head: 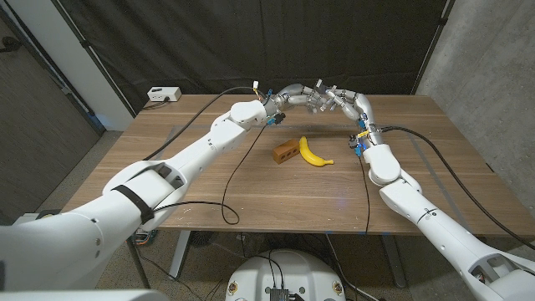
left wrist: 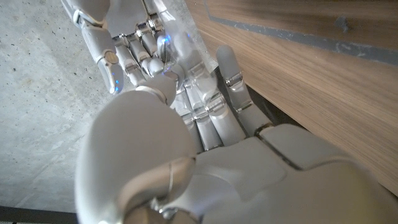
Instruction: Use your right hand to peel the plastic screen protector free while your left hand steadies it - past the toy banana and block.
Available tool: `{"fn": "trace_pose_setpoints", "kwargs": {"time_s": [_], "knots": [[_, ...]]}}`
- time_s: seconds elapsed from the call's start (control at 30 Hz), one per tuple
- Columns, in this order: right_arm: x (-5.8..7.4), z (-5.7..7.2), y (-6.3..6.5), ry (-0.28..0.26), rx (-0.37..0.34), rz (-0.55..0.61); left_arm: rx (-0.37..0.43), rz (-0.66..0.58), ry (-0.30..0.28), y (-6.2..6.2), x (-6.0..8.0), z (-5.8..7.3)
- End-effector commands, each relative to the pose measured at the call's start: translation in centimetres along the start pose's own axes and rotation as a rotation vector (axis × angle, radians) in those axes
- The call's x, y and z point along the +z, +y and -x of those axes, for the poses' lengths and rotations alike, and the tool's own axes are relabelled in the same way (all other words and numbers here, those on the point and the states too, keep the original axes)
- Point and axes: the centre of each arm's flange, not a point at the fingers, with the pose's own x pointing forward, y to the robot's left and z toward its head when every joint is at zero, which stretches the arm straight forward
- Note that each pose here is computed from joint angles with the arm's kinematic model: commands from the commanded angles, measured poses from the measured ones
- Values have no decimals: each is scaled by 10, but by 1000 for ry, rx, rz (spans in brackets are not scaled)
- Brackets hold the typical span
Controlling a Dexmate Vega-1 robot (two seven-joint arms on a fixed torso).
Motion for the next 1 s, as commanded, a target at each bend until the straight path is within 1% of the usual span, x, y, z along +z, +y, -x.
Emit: {"fn": "trace_pose_setpoints", "kwargs": {"time_s": [0.03, 0.23, 0.4, 0.53, 0.6, 0.67, 0.73, 0.77, 0.87, 0.93, 1.0], "knots": [[-5, 2, -3, -8, -14, -36, -12, -45, 56, -2, 1, 3], [-6, 6, -4, -23, -77, -39, 8, -38, 66, 3, 0, 9], [-6, 9, -4, -33, -107, -22, 27, -16, 68, 4, -2, 14], [-5, 10, -3, -25, -161, 3, 20, 0, 62, 5, -3, 17], [-5, 12, -2, -20, -214, 21, 22, -6, 54, 6, -2, 18], [-6, 14, -2, -14, -244, 25, 23, -4, 44, 8, -2, 20], [-6, 14, -2, -8, -253, 22, 33, -15, 37, 10, 0, 22], [-7, 15, -1, -3, -267, 20, 31, -18, 33, 11, 0, 24], [-7, 15, -1, 5, -281, 20, 23, -18, 19, 13, 0, 26], [-8, 15, -1, 4, -288, 12, 24, -25, 21, 13, 0, 27], [-8, 15, -1, -4, -277, 4, 25, -23, 24, 13, 1, 28]]}}
